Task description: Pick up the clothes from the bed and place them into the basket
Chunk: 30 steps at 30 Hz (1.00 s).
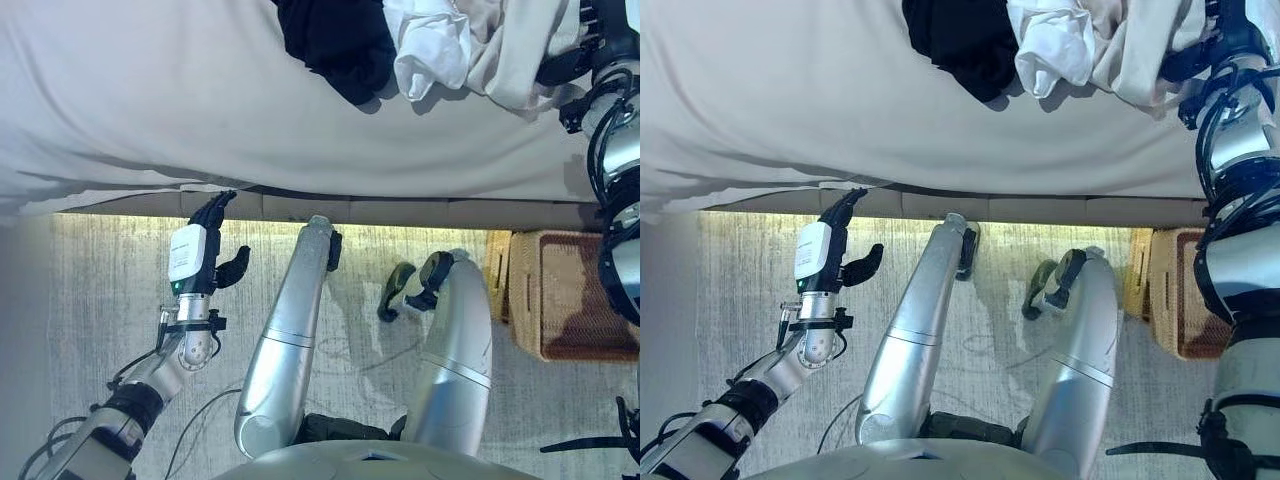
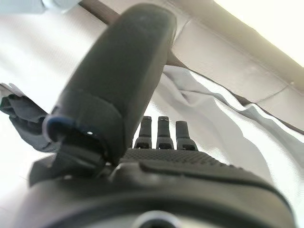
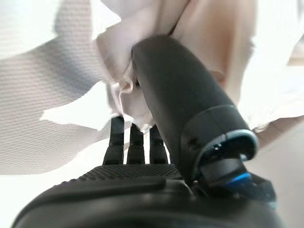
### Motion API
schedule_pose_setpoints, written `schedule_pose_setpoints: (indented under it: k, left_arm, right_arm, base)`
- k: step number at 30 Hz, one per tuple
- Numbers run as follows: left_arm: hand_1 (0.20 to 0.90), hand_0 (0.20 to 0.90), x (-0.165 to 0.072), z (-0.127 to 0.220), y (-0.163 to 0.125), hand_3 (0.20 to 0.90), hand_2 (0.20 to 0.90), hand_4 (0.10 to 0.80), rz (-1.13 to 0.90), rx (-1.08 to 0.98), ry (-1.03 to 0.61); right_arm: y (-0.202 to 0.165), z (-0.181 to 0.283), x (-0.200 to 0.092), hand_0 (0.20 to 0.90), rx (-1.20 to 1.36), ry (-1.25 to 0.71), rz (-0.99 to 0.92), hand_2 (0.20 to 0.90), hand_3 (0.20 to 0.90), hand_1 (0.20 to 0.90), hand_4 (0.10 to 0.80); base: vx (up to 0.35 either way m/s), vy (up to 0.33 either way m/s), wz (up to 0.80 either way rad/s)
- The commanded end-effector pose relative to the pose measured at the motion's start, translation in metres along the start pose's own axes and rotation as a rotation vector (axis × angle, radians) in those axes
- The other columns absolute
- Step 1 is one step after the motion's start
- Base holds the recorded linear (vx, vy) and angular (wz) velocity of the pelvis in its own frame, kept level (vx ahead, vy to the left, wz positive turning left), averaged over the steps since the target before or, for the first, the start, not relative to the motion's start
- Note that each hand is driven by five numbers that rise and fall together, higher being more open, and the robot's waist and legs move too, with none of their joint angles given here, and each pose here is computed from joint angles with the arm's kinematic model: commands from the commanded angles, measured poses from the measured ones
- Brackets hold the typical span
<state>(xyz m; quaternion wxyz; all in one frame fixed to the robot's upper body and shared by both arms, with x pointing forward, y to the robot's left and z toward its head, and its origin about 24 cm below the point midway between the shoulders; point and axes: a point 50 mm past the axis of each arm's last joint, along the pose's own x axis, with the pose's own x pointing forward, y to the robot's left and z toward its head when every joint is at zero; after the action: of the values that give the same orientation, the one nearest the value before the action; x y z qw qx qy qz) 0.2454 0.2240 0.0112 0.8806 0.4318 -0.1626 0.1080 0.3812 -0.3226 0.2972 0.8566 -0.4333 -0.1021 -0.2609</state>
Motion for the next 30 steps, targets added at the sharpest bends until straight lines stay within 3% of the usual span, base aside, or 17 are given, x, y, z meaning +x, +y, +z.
schedule_pose_setpoints:
  k: [1, 17, 21, 30]
  left_arm:
    - [0.9, 0.9, -0.015, 0.004, 0.014, 0.9, 0.9, 0.8, 0.017, -0.043, -0.049]
    - [0.9, 0.9, -0.056, -0.021, 0.011, 0.9, 0.9, 0.8, -0.098, 0.003, 0.105]
    - [0.9, 0.9, -0.055, -0.023, 0.012, 0.9, 0.9, 0.8, -0.093, 0.005, 0.106]
    - [0.9, 0.9, -0.042, -0.02, 0.013, 0.9, 0.9, 0.8, -0.089, 0.016, 0.067]
  right_arm:
    - [0.0, 0.047, -0.001, 0.3, 0.151, -0.256, -0.002, 0.3, 0.2, 0.3, 0.1]
    - [0.019, 0.003, -0.014, 0.3, 0.133, -0.167, 0.098, 0.3, 0.2, 0.3, 0.1]
    - [0.018, 0.002, -0.014, 0.3, 0.141, -0.168, 0.091, 0.3, 0.2, 0.3, 0.1]
    - [0.01, -0.016, -0.02, 0.3, 0.424, -0.134, 0.034, 0.3, 0.2, 0.3, 0.1]
  base:
    - [0.128, 0.02, 0.04]
    - [0.087, 0.016, -0.07]
    - [-0.025, -0.01, -0.1]
    - [-0.028, -0.043, -0.06]
